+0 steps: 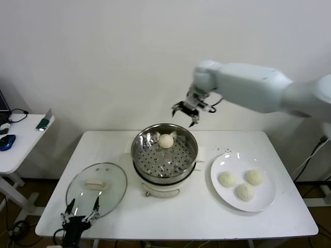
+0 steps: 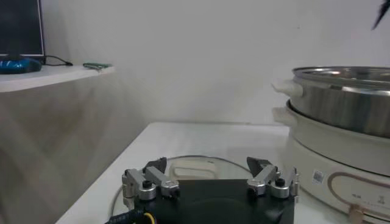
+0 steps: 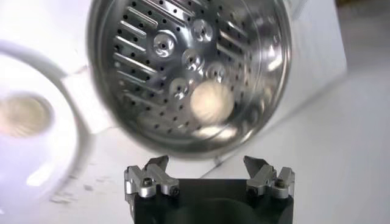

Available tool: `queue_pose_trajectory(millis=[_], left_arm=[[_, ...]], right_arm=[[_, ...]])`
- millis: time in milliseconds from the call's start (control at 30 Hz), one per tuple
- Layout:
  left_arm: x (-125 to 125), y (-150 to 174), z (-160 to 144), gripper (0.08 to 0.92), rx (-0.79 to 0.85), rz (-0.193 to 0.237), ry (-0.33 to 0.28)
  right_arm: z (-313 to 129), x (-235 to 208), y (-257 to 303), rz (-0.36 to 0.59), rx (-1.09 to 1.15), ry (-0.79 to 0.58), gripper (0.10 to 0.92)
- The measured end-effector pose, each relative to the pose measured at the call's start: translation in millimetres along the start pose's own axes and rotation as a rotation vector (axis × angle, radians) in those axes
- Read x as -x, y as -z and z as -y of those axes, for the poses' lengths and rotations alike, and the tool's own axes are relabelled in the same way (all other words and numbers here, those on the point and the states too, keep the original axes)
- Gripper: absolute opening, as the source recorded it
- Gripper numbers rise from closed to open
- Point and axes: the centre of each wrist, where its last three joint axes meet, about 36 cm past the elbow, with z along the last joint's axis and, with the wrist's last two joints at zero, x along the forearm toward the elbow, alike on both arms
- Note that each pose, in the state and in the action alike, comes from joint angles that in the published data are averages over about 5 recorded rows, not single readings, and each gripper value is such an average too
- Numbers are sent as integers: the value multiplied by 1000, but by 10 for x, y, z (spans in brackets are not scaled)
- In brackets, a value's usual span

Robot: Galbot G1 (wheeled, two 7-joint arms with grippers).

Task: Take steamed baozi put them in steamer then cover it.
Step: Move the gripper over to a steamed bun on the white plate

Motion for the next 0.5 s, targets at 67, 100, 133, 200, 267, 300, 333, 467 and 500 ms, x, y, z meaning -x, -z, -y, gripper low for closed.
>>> queue_pose_trajectory(millis=[67, 100, 133, 200, 267, 300, 333, 467, 500], left_arm=[[8, 9, -2, 823, 1, 3, 0], [12, 12, -3, 823, 1, 5, 0], [17, 16, -5, 823, 1, 7, 0], [24, 23, -9, 823, 2, 10, 0], [30, 27, -13, 823, 3, 12, 0], [31, 28, -14, 823, 3, 13, 0], [33, 28, -14, 823, 3, 13, 0], [34, 32, -17, 823, 3, 15, 0], [33, 35, -18, 823, 3, 16, 1]], right_arm=[[-250, 38, -135, -3, 93, 21, 823], [-376, 64, -188, -3, 137, 32, 823], [-499, 92, -232, -3, 179, 41, 823], [-722, 153, -290, 1, 255, 56, 823], [-919, 225, -319, 4, 322, 71, 823], [-1006, 266, -326, 4, 351, 79, 823], [-1086, 309, -329, 4, 378, 88, 823], [-1337, 487, -324, -4, 461, 125, 823], [-1390, 533, -320, -7, 477, 134, 823]])
